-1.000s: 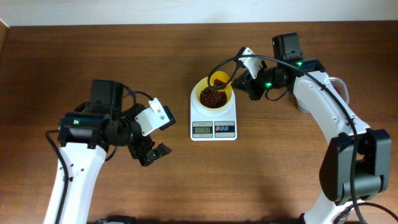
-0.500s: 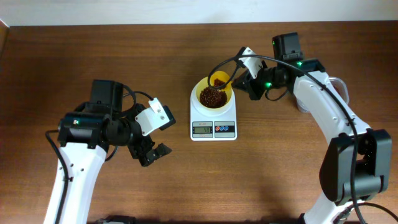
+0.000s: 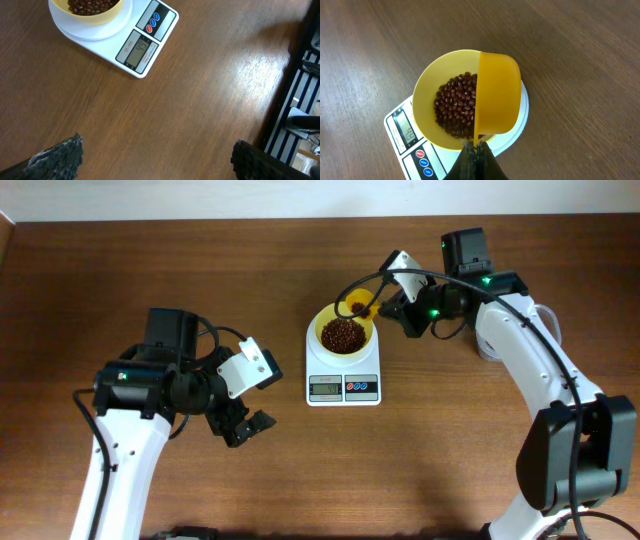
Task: Scoop item into bowl and weigh 50g on scale
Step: 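Tilt the scoop to pour beans gradually into the yellow bowl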
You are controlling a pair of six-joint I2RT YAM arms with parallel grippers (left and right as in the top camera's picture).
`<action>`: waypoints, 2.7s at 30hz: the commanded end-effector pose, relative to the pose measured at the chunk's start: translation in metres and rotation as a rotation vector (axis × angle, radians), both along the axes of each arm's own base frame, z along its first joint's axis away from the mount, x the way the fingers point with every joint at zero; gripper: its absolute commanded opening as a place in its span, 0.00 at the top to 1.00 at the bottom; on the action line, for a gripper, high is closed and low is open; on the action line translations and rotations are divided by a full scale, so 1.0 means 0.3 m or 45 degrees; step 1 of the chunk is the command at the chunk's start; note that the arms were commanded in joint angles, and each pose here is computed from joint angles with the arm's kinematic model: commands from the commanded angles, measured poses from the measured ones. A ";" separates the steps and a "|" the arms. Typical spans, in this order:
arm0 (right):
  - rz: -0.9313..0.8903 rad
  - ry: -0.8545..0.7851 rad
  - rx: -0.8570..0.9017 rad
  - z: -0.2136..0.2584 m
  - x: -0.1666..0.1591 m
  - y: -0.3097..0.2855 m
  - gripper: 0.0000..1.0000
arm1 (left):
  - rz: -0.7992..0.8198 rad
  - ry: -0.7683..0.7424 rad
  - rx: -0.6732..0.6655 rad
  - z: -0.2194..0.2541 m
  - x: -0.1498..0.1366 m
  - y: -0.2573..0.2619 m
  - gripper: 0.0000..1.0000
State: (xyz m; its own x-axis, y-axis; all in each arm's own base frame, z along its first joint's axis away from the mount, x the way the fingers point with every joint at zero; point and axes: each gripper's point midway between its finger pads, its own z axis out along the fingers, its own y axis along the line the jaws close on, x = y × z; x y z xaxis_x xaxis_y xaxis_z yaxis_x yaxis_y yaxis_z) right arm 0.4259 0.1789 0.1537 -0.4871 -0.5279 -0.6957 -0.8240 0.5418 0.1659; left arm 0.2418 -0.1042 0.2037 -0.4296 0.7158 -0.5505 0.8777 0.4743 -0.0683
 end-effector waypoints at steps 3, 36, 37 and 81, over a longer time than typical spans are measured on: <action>0.028 -0.041 0.048 0.066 -0.005 0.029 0.96 | -0.028 -0.029 -0.018 0.021 0.001 -0.012 0.01; 0.035 -0.047 0.129 0.150 -0.037 0.061 0.96 | -0.028 -0.029 -0.018 0.021 0.001 -0.012 0.01; 0.035 -0.047 0.130 0.150 -0.037 0.062 0.96 | -0.028 -0.029 -0.018 0.021 0.001 -0.012 0.01; -0.019 0.042 0.235 0.178 -0.042 0.079 0.96 | -0.028 -0.029 -0.018 0.021 0.001 -0.012 0.01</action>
State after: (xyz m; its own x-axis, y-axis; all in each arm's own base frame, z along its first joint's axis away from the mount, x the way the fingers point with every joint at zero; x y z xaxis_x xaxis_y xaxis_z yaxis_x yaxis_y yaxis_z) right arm 0.4119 0.2042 0.1760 -0.5334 -0.4508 -0.7157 -0.8059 0.5277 0.2683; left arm 0.2418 -0.1042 0.2037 -0.4297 0.7159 -0.5503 0.8777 0.4744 -0.0681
